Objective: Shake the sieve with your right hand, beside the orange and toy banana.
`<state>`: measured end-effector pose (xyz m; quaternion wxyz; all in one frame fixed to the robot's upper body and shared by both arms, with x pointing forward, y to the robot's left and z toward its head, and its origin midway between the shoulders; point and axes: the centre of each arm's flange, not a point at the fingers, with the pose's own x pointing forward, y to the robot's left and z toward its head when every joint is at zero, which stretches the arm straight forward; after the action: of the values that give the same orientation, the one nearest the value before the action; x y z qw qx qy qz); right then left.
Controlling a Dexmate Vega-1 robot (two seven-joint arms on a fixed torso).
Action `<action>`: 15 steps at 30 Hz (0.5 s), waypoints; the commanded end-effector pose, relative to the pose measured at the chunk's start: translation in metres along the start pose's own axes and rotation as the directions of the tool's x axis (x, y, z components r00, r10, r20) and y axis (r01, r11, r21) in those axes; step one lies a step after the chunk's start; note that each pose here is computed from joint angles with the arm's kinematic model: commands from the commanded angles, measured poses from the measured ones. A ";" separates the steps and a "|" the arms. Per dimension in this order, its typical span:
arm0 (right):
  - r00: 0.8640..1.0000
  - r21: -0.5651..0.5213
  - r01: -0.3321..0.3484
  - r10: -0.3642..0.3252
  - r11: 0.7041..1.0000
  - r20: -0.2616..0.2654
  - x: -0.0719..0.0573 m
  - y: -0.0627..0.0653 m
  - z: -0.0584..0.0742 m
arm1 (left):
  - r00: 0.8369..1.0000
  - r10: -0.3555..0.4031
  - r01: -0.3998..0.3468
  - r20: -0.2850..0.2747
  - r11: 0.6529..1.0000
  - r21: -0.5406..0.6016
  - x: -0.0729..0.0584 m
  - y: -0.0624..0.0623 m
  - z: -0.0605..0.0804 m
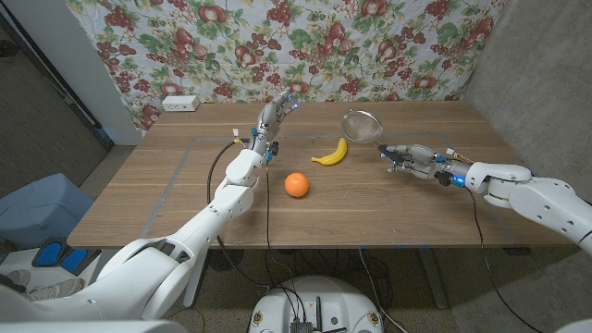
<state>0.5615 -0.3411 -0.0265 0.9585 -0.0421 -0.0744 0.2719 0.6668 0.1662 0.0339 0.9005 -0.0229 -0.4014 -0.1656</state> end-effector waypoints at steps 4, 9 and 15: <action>0.999 -0.024 0.002 -0.003 1.000 -0.033 0.001 0.000 0.004 | 1.000 -0.001 0.001 -0.006 1.000 -0.004 0.001 0.001 -0.001; 1.000 -0.029 0.001 -0.001 1.000 -0.027 0.002 0.001 0.005 | 1.000 0.000 0.000 -0.007 1.000 -0.004 0.002 0.001 -0.001; 1.000 -0.031 -0.010 0.010 0.999 -0.001 0.003 0.001 0.007 | 1.000 0.002 -0.002 -0.008 1.000 -0.004 0.002 0.002 -0.002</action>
<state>0.5620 -0.3402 -0.0232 0.9590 -0.0569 -0.0648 0.2699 0.6683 0.1664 0.0337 0.9016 -0.0235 -0.3986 -0.1666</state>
